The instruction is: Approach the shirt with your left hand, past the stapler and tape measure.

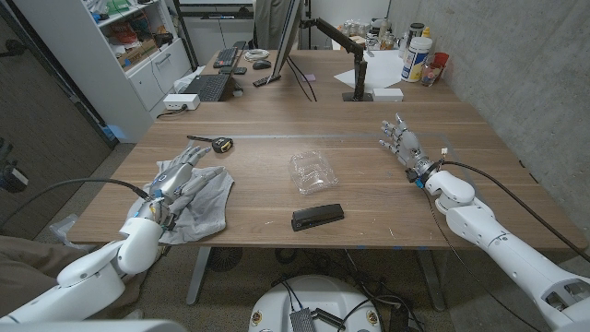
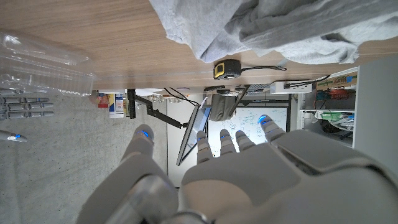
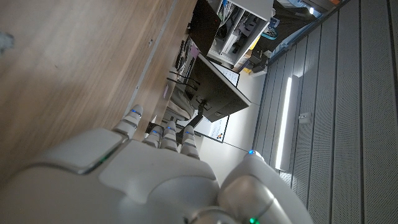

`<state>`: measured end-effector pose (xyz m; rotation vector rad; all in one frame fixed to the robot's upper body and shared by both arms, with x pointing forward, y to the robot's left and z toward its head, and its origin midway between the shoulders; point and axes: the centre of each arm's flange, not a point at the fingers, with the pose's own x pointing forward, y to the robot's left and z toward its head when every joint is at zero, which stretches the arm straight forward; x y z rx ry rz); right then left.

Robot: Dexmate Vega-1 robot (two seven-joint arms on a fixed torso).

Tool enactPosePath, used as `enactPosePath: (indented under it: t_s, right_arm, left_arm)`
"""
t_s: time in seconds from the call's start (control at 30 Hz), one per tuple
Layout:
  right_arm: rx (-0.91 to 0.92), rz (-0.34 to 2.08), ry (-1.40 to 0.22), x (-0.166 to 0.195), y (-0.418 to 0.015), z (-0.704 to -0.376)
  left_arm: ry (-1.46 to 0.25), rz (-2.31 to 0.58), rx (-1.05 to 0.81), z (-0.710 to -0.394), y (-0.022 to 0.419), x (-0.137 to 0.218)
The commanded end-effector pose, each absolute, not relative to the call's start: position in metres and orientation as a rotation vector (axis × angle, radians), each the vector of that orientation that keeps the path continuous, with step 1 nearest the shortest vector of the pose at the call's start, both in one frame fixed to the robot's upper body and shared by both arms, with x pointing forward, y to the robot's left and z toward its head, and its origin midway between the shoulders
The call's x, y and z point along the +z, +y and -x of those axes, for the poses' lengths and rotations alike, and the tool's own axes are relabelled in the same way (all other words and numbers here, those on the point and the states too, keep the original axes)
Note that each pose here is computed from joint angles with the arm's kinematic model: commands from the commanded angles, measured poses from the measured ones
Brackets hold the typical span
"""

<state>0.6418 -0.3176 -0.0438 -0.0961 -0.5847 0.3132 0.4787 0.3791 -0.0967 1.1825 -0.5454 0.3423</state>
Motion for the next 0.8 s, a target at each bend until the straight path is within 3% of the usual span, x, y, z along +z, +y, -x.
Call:
enactPosePath:
  t_s: [0.03, 0.8]
  right_arm:
    - [0.315, 0.099, -0.577, -0.0458, -0.3098, -0.6447]
    - [0.301, 0.115, -0.566, -0.0425, -0.3108, -0.6486]
  left_arm:
    - [-0.508, -1.205, 0.362, -0.4761, 0.3908, -0.1015]
    - [-0.488, -1.211, 0.361, -0.4795, 0.396, -0.1069]
